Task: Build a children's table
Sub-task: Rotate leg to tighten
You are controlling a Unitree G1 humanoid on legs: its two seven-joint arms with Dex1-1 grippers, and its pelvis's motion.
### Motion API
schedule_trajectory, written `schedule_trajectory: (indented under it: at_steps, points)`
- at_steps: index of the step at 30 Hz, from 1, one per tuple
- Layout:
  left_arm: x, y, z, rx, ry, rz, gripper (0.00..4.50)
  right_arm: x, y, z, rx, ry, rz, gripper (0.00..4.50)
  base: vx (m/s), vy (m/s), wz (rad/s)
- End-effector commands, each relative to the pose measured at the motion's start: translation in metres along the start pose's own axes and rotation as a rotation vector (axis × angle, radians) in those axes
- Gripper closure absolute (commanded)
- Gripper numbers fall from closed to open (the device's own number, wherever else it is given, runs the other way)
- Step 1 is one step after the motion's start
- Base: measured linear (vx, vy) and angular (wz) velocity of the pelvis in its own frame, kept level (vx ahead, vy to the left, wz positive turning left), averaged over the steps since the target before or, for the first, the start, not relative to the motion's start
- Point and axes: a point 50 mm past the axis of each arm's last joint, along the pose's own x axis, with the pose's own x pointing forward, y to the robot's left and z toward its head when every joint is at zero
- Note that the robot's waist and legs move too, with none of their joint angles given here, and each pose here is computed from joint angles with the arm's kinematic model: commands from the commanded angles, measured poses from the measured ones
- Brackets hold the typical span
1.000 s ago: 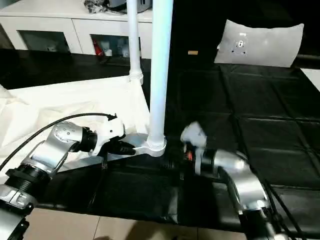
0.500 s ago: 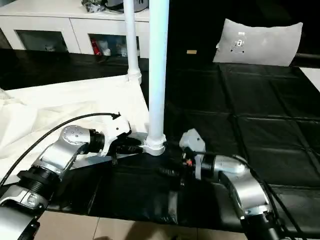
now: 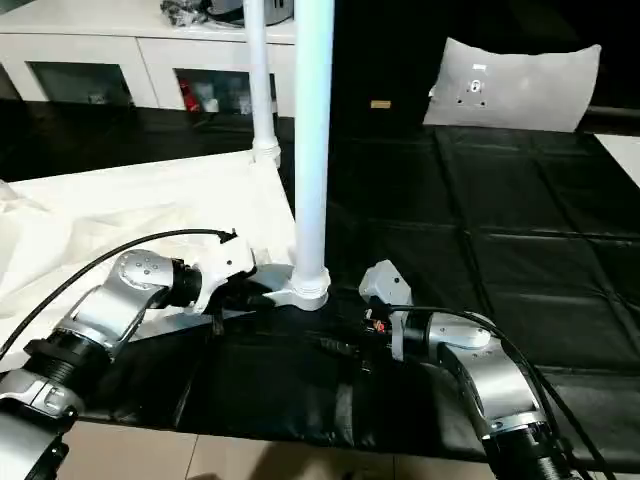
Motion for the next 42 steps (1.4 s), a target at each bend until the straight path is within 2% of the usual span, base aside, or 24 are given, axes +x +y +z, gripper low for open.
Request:
schedule_trajectory:
  at_steps: [1, 9, 13, 19, 22, 23, 25, 35, 36, 38, 42]
  points:
    - [-0.002, 0.001, -0.003, -0.009, -0.011, 0.012, 4.34, 0.0, -0.003, 0.009, -0.042, -0.013, 0.001, 0.0, 0.0, 0.0, 0.0]
    - [-0.002, -0.012, 0.001, 0.086, -0.057, -0.126, 4.45, -0.004, -0.021, 0.03, -0.088, -0.07, 0.004, 0.0, 0.0, 0.0, 0.0]
    - [-0.003, -0.016, 0.003, 0.113, -0.076, -0.19, 4.45, -0.006, -0.027, 0.036, -0.11, -0.068, 0.031, 0.0, 0.0, 0.0, 0.0]
    - [-0.005, -0.02, 0.001, 0.157, -0.066, -0.261, 4.45, -0.003, -0.026, 0.031, -0.118, -0.013, 0.1, 0.0, 0.0, 0.0, 0.0]
    - [-0.007, -0.026, 0.001, 0.178, -0.055, -0.33, 4.45, 0.001, -0.026, 0.033, -0.096, -0.024, 0.138, 0.0, 0.0, 0.0, 0.0]
    - [-0.007, -0.026, 0.0, 0.184, -0.051, -0.341, 4.5, 0.001, -0.027, 0.033, -0.09, -0.031, 0.145, 0.3, 0.0, 0.0, 0.0]
    - [-0.007, -0.028, 0.0, 0.193, -0.043, -0.364, 4.5, 0.003, -0.027, 0.034, -0.077, -0.039, 0.163, 0.3, 0.0, 0.0, 0.0]
    - [-0.007, -0.028, 0.0, 0.221, -0.019, -0.396, 4.5, 0.008, -0.019, 0.031, 0.018, -0.033, 0.303, 1.1, 0.0, 0.0, 0.0]
    - [-0.007, -0.028, 0.0, 0.221, -0.019, -0.396, 4.5, 0.008, -0.019, 0.031, 0.018, -0.033, 0.303, 1.14, 0.0, 0.0, 0.0]
    - [-0.007, -0.028, 0.0, 0.223, -0.018, -0.397, 4.5, 0.008, -0.019, 0.03, 0.027, -0.025, 0.314, 1.5, 0.0, 0.0, 0.0]
    - [-0.008, -0.028, 0.0, 0.224, -0.013, -0.4, 4.5, 0.008, -0.019, 0.03, 0.048, -0.01, 0.333, 1.73, 0.0, 0.0, 0.0]
